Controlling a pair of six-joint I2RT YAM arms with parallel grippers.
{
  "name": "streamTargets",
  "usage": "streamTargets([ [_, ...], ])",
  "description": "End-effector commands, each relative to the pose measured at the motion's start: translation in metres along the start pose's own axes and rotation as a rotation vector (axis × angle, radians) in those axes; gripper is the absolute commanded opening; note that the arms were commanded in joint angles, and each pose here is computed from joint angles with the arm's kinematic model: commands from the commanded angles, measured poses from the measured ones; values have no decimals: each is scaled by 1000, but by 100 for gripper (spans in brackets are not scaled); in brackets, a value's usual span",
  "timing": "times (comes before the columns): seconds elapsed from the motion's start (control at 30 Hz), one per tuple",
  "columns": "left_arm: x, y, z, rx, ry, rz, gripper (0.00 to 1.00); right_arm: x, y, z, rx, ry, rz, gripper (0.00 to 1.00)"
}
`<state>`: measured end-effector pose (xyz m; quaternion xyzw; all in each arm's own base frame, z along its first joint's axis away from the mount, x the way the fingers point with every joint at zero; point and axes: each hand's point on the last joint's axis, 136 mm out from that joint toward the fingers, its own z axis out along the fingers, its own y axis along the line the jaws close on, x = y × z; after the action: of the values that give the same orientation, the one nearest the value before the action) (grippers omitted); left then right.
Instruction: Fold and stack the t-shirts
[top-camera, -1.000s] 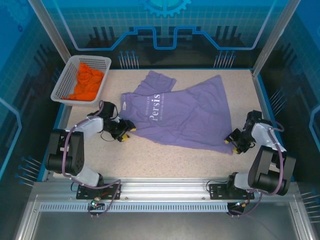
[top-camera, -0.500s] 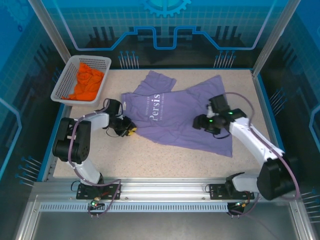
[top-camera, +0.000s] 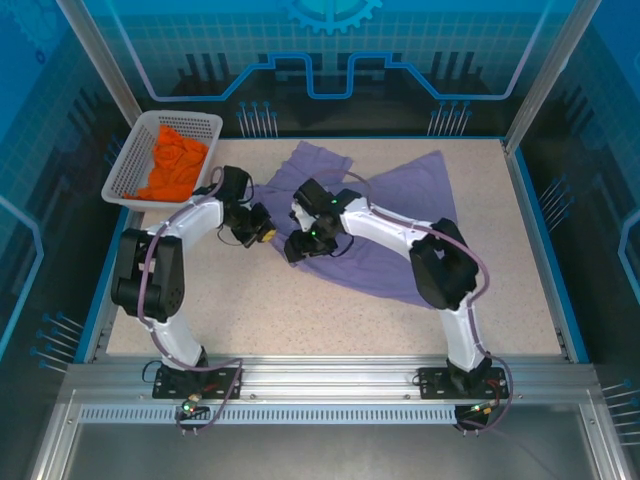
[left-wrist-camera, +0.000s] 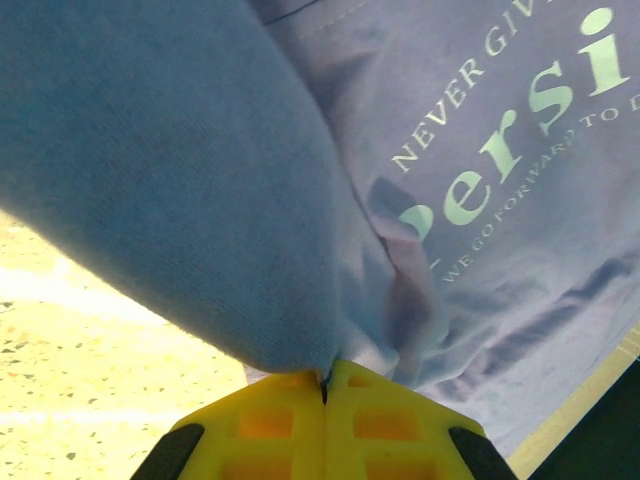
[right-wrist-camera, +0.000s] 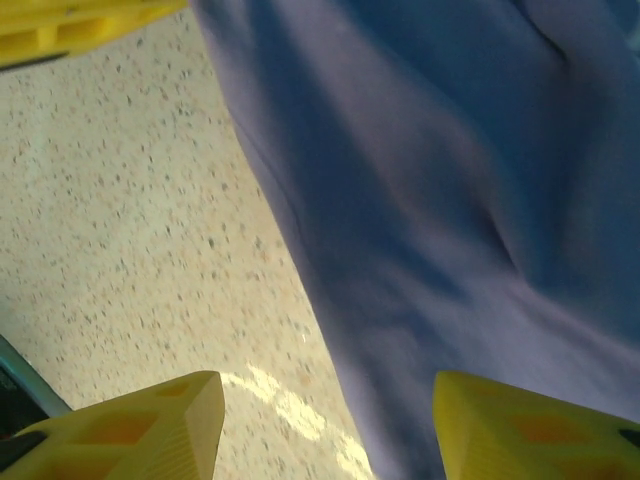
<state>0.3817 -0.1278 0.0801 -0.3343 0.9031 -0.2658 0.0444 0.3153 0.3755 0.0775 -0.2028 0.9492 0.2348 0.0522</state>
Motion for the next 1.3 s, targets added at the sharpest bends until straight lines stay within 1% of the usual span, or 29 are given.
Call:
streamTargets([
  [0.0, -2, 1, 4, -68, 16, -50, 0, 4, -1, 14, -3, 78, 9, 56],
  [0.07, -5, -6, 8, -76, 19, -41, 0, 2, -12, 23, 47, 108, 34, 52],
  [0.13, -9, -11, 14, -80, 22, -31, 1, -1, -25, 28, 76, 123, 80, 42],
  [0.23, -14, -18, 22, -80, 19, -24, 11, -5, -48, 28, 78, 111, 204, 27],
  [0.27, -17, -21, 22, -74, 13, -23, 17, -6, -55, 27, 68, 103, 243, 22],
  [0.33, -21, -26, 19, -66, -4, -14, 33, -8, -66, 25, 43, 91, 292, 16],
  [0.37, -24, -29, 14, -61, -19, -4, 40, -11, -70, 25, 27, 87, 306, 12],
  [0.43, -29, -32, 4, -60, -48, 12, 52, -15, -74, 25, -12, 88, 330, 7],
  [0.47, -31, -31, -3, -65, -65, 17, 56, -18, -74, 25, -40, 88, 339, 6],
  [0.57, -31, -23, -23, -67, -107, 26, 56, -23, -75, 26, -103, 106, 359, 4],
  [0.6, -27, -18, -28, -66, -112, 25, 52, -26, -73, 24, -120, 105, 359, 4],
  [0.67, -15, -11, -30, -47, -98, 19, 42, -24, -78, 34, -144, 133, 375, 4],
  [0.77, 17, -3, -15, 26, -14, -19, 30, -24, -79, 38, -187, 151, 406, 5],
  [0.87, 48, 2, 8, 60, 69, -41, 23, -24, -83, 40, -221, 165, 439, 5],
  [0.97, 64, 2, 29, 116, 126, -105, 23, -23, -85, 41, -260, 182, 465, 5],
  [1.03, 66, 0, 39, 136, 153, -142, 27, -23, -86, 40, -270, 184, 471, 5],
  [1.13, 69, -1, 53, 132, 184, -172, 30, -21, -88, 41, -286, 195, 489, 5],
  [1.27, 73, 1, 68, 90, 186, -193, 35, -20, -91, 42, -297, 201, 503, 4],
])
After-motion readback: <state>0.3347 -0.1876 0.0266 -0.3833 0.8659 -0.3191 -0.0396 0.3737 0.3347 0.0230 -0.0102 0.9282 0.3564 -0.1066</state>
